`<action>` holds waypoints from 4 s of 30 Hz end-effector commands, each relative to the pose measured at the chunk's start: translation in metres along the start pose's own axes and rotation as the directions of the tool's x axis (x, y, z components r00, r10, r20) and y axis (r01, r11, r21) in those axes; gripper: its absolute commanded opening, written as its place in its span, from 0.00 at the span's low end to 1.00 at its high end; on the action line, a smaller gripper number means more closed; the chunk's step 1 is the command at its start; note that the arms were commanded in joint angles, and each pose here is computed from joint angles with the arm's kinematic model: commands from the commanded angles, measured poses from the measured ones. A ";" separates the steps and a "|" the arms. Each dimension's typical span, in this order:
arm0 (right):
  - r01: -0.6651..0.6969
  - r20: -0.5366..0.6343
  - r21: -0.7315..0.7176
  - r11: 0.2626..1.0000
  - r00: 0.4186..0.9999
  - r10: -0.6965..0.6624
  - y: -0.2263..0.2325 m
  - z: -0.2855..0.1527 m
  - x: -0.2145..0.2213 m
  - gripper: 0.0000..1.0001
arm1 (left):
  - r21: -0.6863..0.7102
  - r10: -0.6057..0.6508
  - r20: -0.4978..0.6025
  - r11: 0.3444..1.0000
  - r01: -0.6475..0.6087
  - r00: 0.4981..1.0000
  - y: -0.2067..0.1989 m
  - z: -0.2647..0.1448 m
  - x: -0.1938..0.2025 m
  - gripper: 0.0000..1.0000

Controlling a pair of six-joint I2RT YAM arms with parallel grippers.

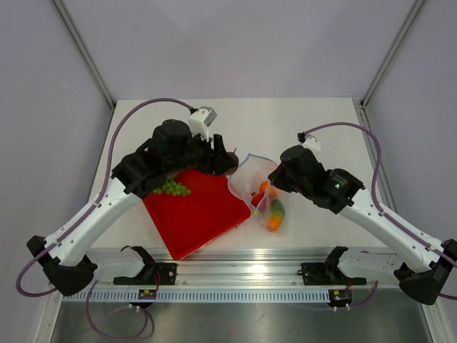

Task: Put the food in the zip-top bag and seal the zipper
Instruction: Place the fake fruit in the zipper food storage bag, then pick up the fake fruit from the bin.

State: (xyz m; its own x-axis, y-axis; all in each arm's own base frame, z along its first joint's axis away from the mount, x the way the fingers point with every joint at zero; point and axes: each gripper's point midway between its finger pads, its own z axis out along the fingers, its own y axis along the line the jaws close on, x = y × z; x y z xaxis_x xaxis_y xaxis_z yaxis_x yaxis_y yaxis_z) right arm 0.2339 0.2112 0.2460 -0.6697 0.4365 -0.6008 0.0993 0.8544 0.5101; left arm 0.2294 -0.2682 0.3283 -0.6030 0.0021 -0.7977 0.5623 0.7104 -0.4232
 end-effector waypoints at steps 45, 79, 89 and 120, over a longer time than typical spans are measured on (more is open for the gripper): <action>-0.017 0.033 -0.043 0.999 0.999 0.018 0.000 -0.017 -0.007 0.00 | -0.838 -0.375 0.357 0.278 0.470 0.856 0.306 -0.103 0.054 0.75; -0.030 0.057 -0.028 0.999 0.998 0.031 -0.013 -0.026 -0.009 0.00 | -0.859 -0.472 0.399 0.109 0.501 0.786 0.350 -0.082 0.126 0.40; -0.032 0.058 -0.021 0.999 0.998 0.034 -0.016 -0.026 -0.008 0.00 | -0.853 -0.424 0.385 0.175 0.492 0.819 0.345 -0.086 0.097 0.00; -0.036 0.028 -0.039 0.999 0.999 0.037 -0.003 -0.017 -0.004 0.00 | -0.445 -0.148 0.184 0.869 0.216 0.972 0.177 -0.082 -0.019 0.00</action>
State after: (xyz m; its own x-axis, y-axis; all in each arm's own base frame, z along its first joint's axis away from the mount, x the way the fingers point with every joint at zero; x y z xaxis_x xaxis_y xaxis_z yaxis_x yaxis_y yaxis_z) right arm 0.2201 0.1971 0.2425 -0.6708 0.4439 -0.5941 0.1060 0.8502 0.5156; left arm 0.2976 -0.0675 0.2637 -0.6423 -0.2626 -0.7200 -0.0442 0.9506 -0.3072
